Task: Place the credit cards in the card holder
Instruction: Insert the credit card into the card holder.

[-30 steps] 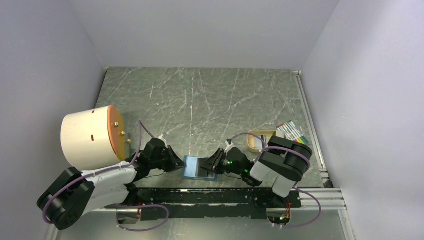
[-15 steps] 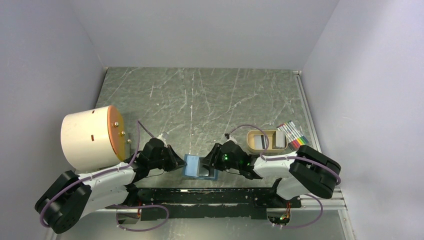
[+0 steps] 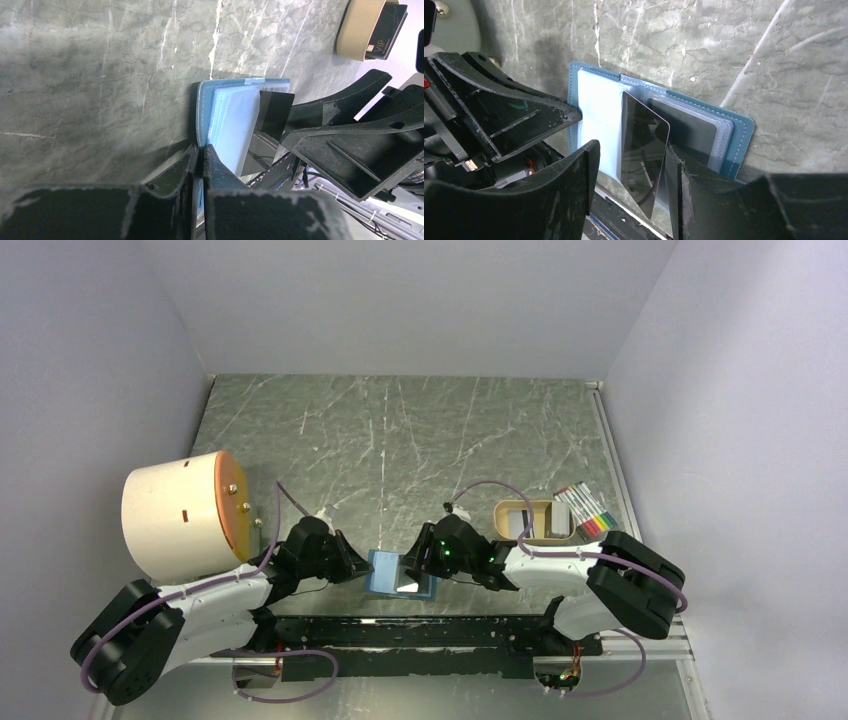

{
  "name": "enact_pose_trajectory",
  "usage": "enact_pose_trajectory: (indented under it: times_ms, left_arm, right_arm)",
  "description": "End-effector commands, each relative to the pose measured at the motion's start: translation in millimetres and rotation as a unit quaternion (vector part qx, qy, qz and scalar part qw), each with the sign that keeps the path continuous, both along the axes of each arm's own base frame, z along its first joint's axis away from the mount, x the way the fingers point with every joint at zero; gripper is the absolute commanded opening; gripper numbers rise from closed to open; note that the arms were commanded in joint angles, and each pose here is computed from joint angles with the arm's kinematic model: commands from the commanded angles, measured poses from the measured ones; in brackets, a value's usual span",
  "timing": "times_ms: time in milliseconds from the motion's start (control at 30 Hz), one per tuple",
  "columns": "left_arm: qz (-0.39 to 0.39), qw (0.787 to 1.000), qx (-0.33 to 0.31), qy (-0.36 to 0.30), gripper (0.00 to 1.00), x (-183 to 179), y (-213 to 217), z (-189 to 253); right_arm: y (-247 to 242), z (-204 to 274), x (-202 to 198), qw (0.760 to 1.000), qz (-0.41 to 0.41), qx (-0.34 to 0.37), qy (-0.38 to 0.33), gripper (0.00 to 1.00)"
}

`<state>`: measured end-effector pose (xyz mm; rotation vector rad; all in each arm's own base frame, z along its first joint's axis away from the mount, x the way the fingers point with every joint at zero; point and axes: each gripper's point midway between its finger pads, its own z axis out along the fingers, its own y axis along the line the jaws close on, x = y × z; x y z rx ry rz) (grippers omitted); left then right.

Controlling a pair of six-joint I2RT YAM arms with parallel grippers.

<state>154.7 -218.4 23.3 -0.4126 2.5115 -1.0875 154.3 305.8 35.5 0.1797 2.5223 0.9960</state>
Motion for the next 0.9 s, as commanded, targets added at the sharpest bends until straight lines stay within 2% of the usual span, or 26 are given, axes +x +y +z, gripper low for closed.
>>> enact_pose_trajectory:
  times_ms: [0,467,600,733,867]
  left_arm:
    - [-0.002,1.000,0.001,-0.007,0.09,1,-1,3]
    - [-0.010,1.000,-0.011,-0.015,0.09,2,-7,10]
    - [-0.009,1.000,-0.003,-0.012,0.09,2,-6,9]
    - [-0.005,1.000,-0.006,-0.016,0.09,2,-5,10]
    - [-0.005,1.000,-0.005,-0.015,0.09,2,-4,9]
  right_arm:
    - [-30,-29,-9,0.995,0.012,-0.099,0.011,0.54]
    - [3,-33,-17,0.995,0.055,-0.078,0.025,0.53]
    - [-9,-35,-20,0.993,0.052,-0.103,0.031,0.54]
    - [-31,-30,-17,0.985,0.051,-0.163,0.020,0.56]
    - [-32,-24,-20,0.984,0.059,-0.165,0.019,0.56]
